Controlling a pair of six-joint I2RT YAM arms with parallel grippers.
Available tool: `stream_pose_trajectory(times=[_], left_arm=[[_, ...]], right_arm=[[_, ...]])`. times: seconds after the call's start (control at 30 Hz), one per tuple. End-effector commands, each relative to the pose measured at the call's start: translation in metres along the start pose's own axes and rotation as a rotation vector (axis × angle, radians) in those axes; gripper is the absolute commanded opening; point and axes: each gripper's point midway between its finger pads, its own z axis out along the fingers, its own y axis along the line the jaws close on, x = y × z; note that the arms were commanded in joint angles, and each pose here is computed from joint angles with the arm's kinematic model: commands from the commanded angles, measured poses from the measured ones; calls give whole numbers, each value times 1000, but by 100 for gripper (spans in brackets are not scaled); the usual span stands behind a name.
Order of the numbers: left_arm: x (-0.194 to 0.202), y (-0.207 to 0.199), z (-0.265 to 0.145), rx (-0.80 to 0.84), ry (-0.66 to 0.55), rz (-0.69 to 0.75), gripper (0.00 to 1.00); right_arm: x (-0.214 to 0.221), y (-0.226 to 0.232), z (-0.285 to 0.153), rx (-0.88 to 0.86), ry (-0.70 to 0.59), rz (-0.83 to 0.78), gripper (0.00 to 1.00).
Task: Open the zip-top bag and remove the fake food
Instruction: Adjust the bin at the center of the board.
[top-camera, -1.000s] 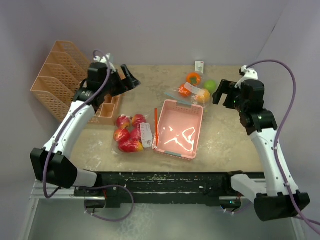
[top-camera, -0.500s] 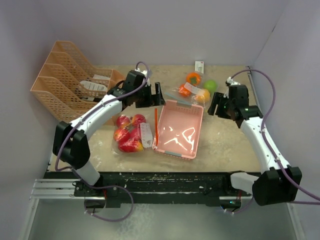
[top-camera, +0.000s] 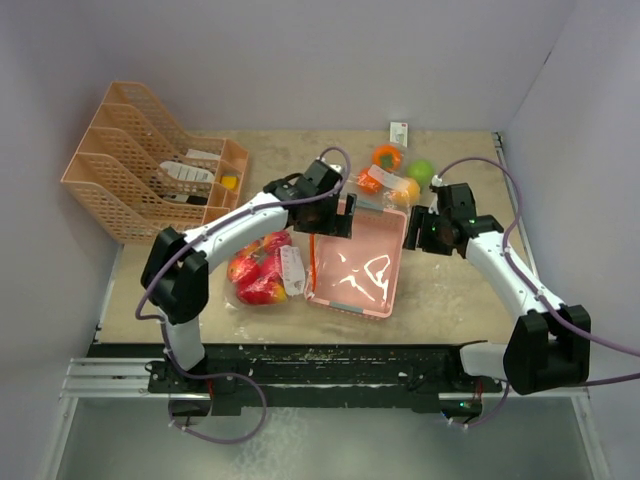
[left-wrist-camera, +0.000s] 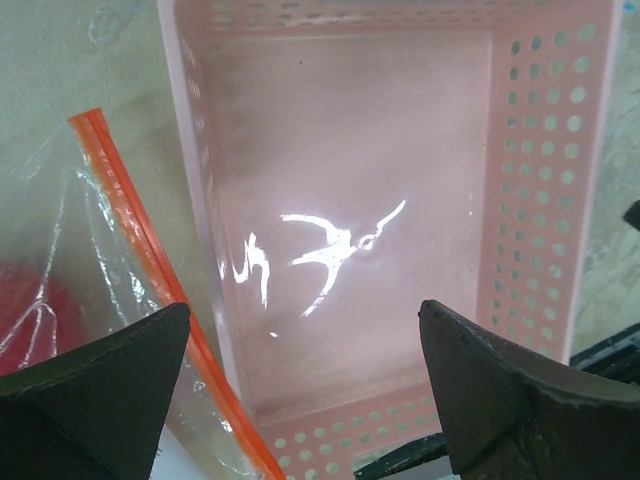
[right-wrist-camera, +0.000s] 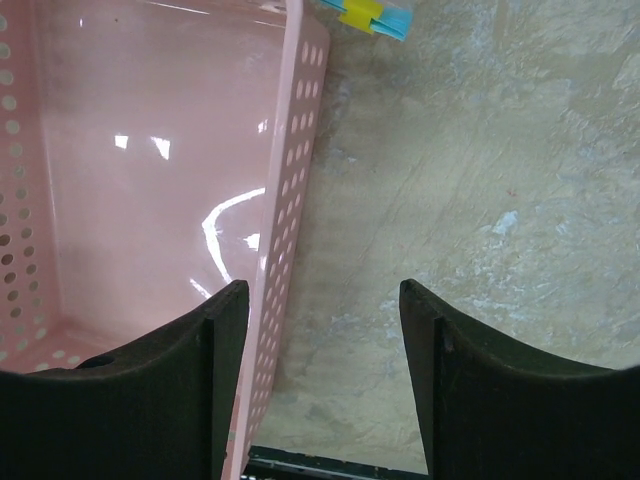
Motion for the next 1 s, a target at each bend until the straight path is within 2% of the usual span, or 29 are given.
stream_pose_trajectory(times=[0.0, 0.1, 0.4, 0.5, 0.73, 0.83, 0.9, 0.93, 0.97], left_arm=[[7, 9, 6, -152, 17, 64, 98], [9, 7, 13, -186, 27, 78, 82], [13, -3, 32, -164, 85, 87, 13], [13, -8, 34, -151, 99, 68, 0], [4, -28, 37, -103, 74, -57, 0], [-3, -35, 35, -98, 53, -70, 0], [-9, -31, 29, -129, 33, -67, 0], [-12, -28, 24, -148, 16, -64, 2], [-16, -24, 20, -166, -2, -64, 12]], right_arm=[[-13, 2, -5, 3, -50, 0, 64], [-10, 2, -6, -1, -47, 0, 63], [-8, 0, -12, 9, -48, 0, 59], [-7, 3, -17, -8, -47, 5, 58], [-20, 2, -33, 11, -93, 4, 56], [-39, 2, -43, 30, -151, -9, 56], [-38, 5, -41, 13, -142, -12, 56], [-35, 5, -38, 8, -129, -7, 55], [-31, 6, -34, 3, -115, -3, 54]])
